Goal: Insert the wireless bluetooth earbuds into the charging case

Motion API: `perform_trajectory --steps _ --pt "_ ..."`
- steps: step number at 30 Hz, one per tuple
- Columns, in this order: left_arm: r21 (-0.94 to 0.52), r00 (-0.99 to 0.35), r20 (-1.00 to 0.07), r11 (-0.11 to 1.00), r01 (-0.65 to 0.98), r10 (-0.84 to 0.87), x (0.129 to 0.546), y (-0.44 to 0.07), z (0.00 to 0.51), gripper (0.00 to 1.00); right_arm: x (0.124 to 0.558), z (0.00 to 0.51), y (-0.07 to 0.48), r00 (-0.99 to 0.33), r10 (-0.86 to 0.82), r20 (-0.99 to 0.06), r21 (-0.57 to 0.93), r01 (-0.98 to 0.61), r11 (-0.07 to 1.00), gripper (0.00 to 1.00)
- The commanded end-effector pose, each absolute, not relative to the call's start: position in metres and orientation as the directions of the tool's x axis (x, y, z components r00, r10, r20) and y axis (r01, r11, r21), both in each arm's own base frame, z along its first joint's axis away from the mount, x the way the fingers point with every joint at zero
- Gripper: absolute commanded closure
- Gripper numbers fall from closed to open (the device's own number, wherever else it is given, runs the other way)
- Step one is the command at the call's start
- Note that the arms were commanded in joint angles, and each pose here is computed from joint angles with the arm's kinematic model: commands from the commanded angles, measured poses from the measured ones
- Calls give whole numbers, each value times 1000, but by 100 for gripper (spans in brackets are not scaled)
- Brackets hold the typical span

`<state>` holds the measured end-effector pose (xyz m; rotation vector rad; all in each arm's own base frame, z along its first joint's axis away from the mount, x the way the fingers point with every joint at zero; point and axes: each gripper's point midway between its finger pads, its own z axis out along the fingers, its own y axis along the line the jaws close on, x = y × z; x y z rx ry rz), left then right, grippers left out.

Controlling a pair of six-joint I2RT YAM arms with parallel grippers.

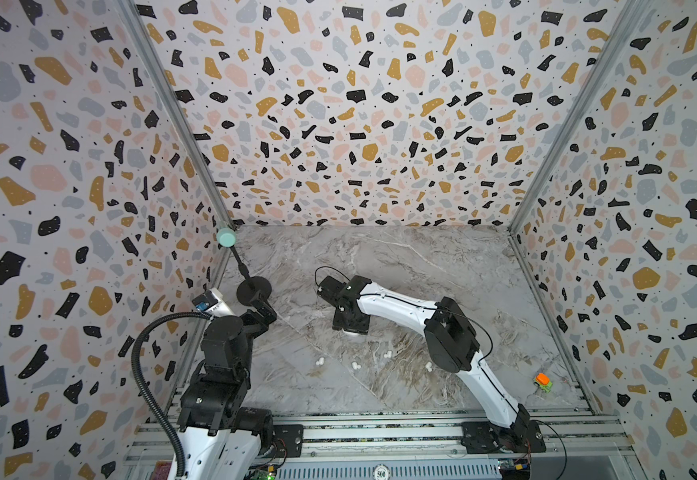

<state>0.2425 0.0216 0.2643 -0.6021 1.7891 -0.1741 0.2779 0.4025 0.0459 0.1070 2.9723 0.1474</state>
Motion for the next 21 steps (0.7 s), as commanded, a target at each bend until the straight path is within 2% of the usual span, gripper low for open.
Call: perform_trajectory --steps 1,3,5,8,12,15,18,21 --pt "-408 -197 -865 876 -259 -461 250 13 266 0 286 101 395 -953 24 -302 171 -29 985 77" --pt "-402 -215 -865 883 -242 -453 253 9 264 0 286 111 392 -938 -5 -345 215 -84 973 85" --pt "-397 -234 -866 892 -215 -442 256 4 262 0 284 120 384 -934 -8 -358 262 -109 959 100" --pt "-382 -255 -875 910 -162 -413 260 -6 260 0 283 130 377 -931 -28 -365 354 -166 920 100" --pt "-355 -307 -882 933 -65 -357 267 -30 248 0 283 156 368 -898 -73 -435 413 -271 870 100" --pt "-317 -332 -904 944 95 -271 271 -62 245 0 283 179 359 -860 -103 -500 420 -345 840 100" --pt "-196 -299 -945 960 201 -130 269 -83 251 0 284 201 347 -825 -108 -555 436 -399 807 100" --pt "-25 -187 -981 928 372 48 259 -110 258 0 281 219 339 -806 -110 -582 495 -458 738 100"
